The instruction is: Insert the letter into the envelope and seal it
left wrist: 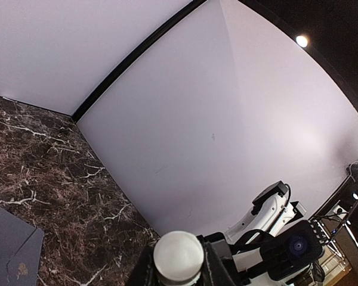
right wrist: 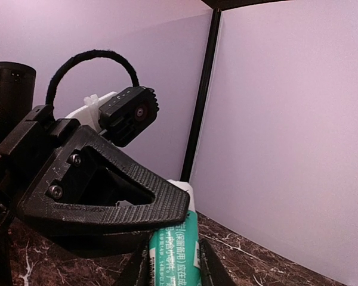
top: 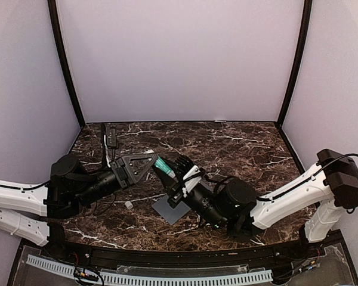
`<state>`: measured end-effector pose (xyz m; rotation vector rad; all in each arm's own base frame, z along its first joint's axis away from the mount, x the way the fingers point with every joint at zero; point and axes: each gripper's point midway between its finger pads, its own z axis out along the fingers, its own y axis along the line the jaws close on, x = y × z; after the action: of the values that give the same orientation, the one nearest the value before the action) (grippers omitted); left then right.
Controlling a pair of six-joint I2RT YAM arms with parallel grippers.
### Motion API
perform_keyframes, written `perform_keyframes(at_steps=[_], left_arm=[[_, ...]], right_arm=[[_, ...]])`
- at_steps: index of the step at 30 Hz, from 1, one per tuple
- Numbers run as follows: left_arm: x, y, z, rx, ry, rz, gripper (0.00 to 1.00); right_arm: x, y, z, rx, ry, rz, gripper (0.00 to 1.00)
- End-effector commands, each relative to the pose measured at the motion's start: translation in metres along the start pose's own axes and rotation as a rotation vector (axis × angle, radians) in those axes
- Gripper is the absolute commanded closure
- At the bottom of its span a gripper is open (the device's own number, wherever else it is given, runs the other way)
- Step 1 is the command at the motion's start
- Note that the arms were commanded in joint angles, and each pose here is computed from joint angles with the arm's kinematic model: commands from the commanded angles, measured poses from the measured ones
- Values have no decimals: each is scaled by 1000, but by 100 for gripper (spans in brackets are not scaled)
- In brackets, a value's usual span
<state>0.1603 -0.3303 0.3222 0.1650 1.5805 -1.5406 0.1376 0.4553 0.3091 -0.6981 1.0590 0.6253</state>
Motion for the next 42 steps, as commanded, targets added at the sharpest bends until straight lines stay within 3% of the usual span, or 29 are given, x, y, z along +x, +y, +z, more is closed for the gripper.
perform_keyframes(at_steps=[1, 6, 12, 18, 28, 38, 42], left_arm=[[-12, -19, 2, 49, -26, 11, 100], [-12, -21, 2, 54, -25, 12, 100], [-11, -21, 3, 46, -20, 17, 100], [-10, -14, 0, 15, -23, 33, 98], [-7, 13, -12, -140, 10, 103, 69], [2, 68, -53, -425, 91, 207, 65], [22, 104, -80, -573, 188, 231, 64]], right_arm=[[-15, -6, 1, 0, -36, 32, 79], [-12, -6, 2, -5, -21, 30, 84], [-13, -8, 4, -11, -24, 50, 100], [-11, -9, 3, -10, -22, 46, 100], [-3, -24, -6, 25, 48, 41, 100], [27, -53, -42, 101, 206, 79, 100], [40, -56, -57, 97, 272, 116, 100]])
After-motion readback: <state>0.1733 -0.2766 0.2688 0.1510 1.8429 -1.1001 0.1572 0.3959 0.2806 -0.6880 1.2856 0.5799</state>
